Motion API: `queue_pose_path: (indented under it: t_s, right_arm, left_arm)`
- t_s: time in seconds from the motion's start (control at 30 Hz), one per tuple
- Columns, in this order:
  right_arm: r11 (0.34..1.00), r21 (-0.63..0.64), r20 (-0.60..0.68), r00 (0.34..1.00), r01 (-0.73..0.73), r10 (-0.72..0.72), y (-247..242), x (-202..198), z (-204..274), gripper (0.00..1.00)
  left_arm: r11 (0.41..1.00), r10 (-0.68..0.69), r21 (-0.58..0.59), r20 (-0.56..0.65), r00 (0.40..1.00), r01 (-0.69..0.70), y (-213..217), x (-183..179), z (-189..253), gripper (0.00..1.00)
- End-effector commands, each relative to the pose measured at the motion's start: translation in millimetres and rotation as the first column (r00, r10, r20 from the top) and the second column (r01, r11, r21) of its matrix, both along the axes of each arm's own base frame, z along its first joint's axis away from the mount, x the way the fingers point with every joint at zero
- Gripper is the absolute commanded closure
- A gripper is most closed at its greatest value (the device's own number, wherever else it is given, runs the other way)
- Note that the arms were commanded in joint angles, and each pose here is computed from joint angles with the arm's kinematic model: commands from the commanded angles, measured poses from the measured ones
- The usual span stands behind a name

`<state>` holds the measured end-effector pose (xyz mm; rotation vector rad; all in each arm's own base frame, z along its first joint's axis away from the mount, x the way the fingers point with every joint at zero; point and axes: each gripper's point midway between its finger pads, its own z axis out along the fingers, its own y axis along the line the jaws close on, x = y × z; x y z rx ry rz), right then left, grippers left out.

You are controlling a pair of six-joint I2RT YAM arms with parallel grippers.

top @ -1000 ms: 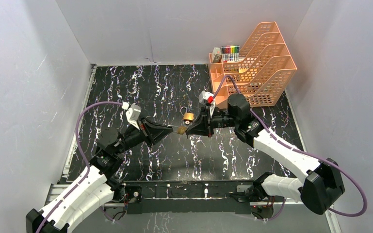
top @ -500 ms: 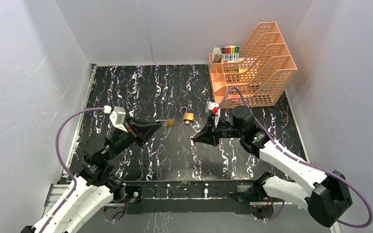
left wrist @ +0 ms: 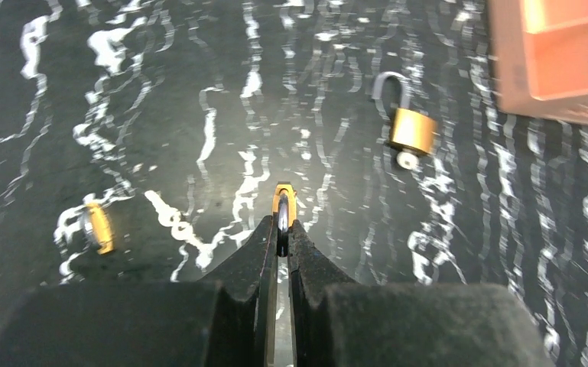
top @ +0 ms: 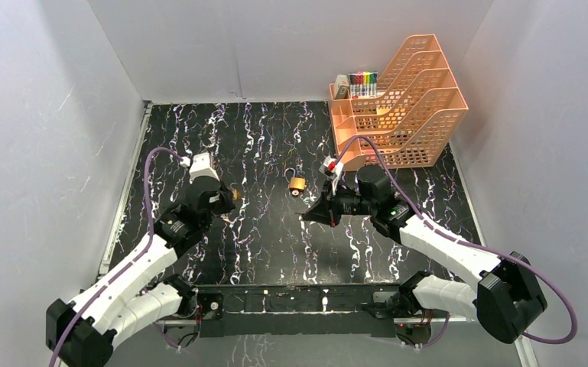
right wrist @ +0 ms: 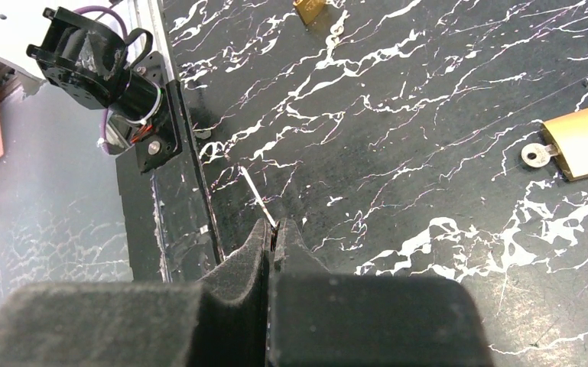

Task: Lock with the key
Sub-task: Place the lock at the center of the board.

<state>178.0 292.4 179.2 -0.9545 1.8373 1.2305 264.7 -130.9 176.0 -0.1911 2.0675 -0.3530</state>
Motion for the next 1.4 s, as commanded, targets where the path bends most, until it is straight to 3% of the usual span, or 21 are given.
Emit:
queue_pose_path:
  t_s: [0.0,0.47,1.37]
  right_arm:
    - [0.999,0.046,0.042,0.999,0.015,-0.017,4,4,11,1.0]
    - [0.999,0.027,0.004,1.0,0.022,-0.022,2,1,-10,1.0]
    - [0.999,-0.002,0.009,0.999,0.037,-0.037,-5,0,-21,1.0]
  left_arm:
    - [0.963,0.265,0.057,0.006,0.964,-0.265,38,12,-4,1.0]
    - [0.937,0.337,0.142,-0.116,0.934,-0.32,21,24,-57,1.0]
    - [0.951,0.286,0.176,-0.205,0.936,-0.252,0,27,-91,1.0]
